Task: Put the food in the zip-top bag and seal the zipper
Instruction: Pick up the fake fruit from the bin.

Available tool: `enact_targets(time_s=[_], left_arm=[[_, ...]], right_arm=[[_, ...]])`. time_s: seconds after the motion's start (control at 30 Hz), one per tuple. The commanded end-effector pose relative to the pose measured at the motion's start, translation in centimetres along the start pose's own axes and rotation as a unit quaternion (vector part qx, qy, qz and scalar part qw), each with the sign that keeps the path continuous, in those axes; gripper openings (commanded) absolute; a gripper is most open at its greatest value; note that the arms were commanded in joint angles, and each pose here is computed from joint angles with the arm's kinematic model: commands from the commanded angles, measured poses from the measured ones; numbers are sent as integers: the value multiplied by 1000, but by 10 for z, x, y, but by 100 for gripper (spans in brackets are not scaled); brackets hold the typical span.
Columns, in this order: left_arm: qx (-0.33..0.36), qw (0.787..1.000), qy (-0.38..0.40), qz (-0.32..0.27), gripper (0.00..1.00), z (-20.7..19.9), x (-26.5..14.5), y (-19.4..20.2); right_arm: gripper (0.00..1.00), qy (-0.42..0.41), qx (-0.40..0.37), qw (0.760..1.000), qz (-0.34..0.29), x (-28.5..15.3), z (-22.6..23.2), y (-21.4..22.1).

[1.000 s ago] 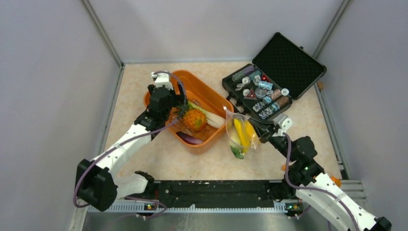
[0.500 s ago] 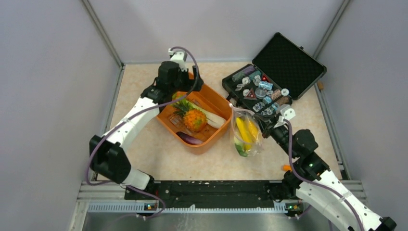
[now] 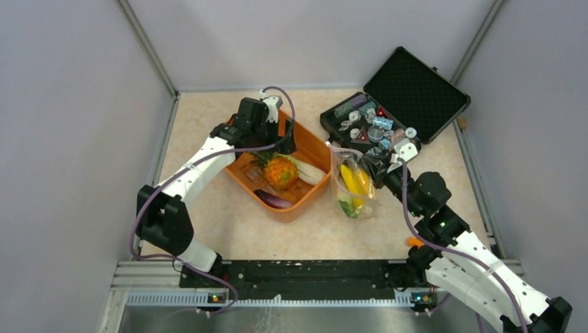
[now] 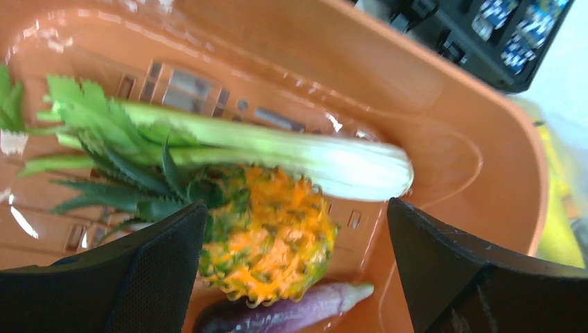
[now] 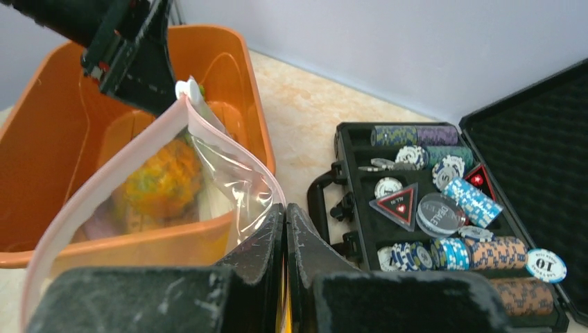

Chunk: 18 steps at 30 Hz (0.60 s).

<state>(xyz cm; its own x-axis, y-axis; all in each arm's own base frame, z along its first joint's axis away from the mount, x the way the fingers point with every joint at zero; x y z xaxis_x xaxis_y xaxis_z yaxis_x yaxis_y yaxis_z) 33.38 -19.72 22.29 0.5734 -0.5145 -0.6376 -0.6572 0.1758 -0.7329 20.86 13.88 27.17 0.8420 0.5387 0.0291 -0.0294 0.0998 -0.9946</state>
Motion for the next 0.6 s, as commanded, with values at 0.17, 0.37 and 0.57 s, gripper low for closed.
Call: enact_targets(time_s=[0.17,0.37,0.57], left_arm=[[-25,997,-73,24,99,10,-21,20],[-79,991,-104,-8,99,14,-20,21],[-144,985,-72,-54,99,8,-4,43]], right_arm=[[0,-35,-27,996,-71,0,8,-34],[0,-36,32,997,-59,-7,11,-25],[0,-136,38,986,-89,-19,39,-60]])
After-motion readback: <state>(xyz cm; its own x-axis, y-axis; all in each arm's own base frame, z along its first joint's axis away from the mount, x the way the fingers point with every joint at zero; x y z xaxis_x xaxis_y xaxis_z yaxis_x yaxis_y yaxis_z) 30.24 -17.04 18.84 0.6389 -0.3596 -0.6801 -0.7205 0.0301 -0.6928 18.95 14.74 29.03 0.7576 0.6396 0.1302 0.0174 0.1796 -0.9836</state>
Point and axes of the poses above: each gripper's point midway between its finger pads, its own x axis out along the fingers, its own z axis along the line the jaws close on, y = z × x, the point moved 5 cm from there along -x, back along the fingers, and after that the axes turned 8 degrees about x, right-handed, at the moved point
